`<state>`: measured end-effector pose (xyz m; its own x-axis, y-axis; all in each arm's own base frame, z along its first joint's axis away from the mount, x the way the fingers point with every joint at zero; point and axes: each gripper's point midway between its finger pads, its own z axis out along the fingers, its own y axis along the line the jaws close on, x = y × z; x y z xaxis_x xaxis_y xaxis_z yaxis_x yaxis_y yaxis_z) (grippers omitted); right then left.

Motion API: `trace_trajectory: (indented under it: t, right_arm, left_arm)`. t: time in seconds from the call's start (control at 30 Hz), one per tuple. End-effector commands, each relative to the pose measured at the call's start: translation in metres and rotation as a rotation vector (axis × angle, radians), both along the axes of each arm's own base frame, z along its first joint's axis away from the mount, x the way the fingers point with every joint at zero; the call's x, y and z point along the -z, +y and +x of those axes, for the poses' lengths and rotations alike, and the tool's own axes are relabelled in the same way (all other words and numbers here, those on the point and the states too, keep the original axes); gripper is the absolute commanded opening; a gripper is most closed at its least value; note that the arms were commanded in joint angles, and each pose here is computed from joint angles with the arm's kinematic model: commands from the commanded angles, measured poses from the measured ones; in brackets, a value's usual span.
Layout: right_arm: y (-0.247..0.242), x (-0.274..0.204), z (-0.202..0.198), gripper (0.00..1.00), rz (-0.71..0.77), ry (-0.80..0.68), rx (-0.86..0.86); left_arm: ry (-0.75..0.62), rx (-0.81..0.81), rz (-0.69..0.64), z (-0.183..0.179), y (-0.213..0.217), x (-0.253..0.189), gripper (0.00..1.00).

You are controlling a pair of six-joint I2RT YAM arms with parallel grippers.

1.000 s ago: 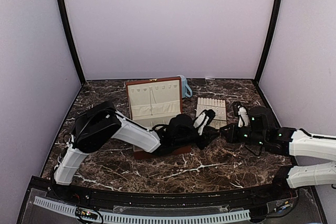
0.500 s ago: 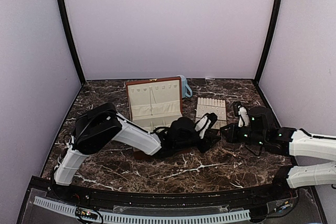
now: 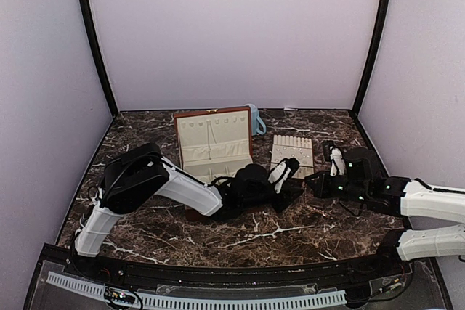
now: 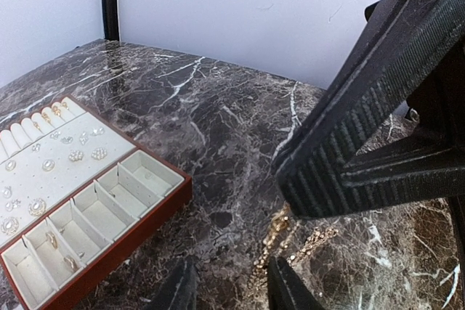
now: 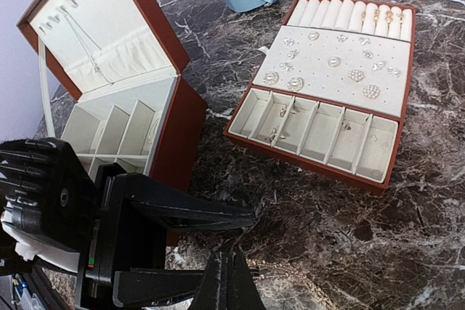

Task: Organize the mixed jewelry
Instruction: Pass from the right arm to the left

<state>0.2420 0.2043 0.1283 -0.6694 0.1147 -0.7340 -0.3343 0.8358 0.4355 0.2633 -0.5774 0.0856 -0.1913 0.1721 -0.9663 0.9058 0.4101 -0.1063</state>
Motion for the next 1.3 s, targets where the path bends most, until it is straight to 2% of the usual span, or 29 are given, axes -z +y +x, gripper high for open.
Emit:
trace_trajectory:
  t: [0.0,0.23,0.83,1.17,1.27]
  right_arm:
    - [0.001,-0.005,0.003,0.00,0.026,-0.023,0.009]
    - [0.003,-0.006,0.002,0.00,0.031,-0.020,-0.001]
    - [0.003,-0.005,0.000,0.00,0.040,-0.020,-0.006]
    - [0.001,-0.008,0.002,0.00,0.046,-0.031,0.012]
    - [0.001,-0.007,0.002,0.00,0.046,-0.029,0.014]
  left_arm:
    - [-0.018,-0.012,-0.020,0.000,-0.001,-0.017,0.36]
    - [-0.013,-0.008,-0.024,0.001,-0.006,-0.017,0.33]
    - [-0.010,-0.007,-0.027,0.004,-0.012,-0.018,0.19]
    - [-0.011,0.058,-0.071,-0.005,-0.021,-0.026,0.17]
    - [-0.013,0.063,-0.085,-0.006,-0.021,-0.030,0.12]
